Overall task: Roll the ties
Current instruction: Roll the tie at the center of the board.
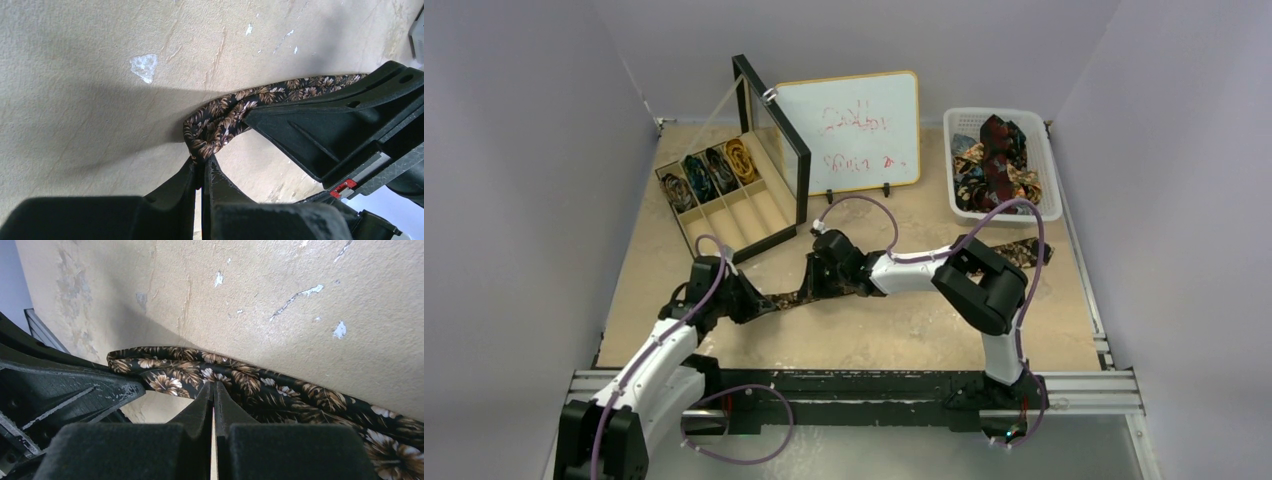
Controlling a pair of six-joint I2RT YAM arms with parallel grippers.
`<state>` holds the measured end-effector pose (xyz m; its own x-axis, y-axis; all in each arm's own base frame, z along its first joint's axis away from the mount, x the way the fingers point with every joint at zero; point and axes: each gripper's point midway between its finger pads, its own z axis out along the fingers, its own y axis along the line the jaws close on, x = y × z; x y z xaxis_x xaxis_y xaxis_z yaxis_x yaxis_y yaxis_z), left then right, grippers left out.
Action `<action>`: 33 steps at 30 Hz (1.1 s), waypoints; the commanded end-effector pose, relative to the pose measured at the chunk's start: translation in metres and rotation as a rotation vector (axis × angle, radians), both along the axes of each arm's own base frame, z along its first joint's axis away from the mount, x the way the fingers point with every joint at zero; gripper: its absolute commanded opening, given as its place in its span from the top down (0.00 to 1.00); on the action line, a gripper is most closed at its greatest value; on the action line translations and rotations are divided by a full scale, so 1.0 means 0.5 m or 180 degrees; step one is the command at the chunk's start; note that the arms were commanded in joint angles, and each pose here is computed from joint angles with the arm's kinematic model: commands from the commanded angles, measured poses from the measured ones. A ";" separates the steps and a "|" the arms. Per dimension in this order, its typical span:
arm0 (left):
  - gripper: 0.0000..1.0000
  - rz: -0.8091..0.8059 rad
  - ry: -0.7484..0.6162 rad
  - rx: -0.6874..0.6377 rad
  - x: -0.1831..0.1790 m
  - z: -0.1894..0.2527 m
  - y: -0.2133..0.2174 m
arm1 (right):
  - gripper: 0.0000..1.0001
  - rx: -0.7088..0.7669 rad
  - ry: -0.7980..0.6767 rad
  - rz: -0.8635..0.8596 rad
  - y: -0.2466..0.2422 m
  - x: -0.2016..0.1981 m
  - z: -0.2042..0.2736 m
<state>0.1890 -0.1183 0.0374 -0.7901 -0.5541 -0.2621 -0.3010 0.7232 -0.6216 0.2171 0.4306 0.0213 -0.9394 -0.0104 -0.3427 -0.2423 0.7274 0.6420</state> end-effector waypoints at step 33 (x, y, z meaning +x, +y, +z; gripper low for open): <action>0.40 0.0287 -0.0189 0.0323 0.057 0.001 0.039 | 1.00 -0.0443 0.0115 -0.0219 -0.067 0.018 -0.075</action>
<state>0.1979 -0.1064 0.0315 -0.7561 -0.5807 -0.3018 -0.3388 0.7419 -0.5786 0.2320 0.4224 0.0186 -0.9345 0.0293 -0.3547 -0.2126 0.7533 0.6224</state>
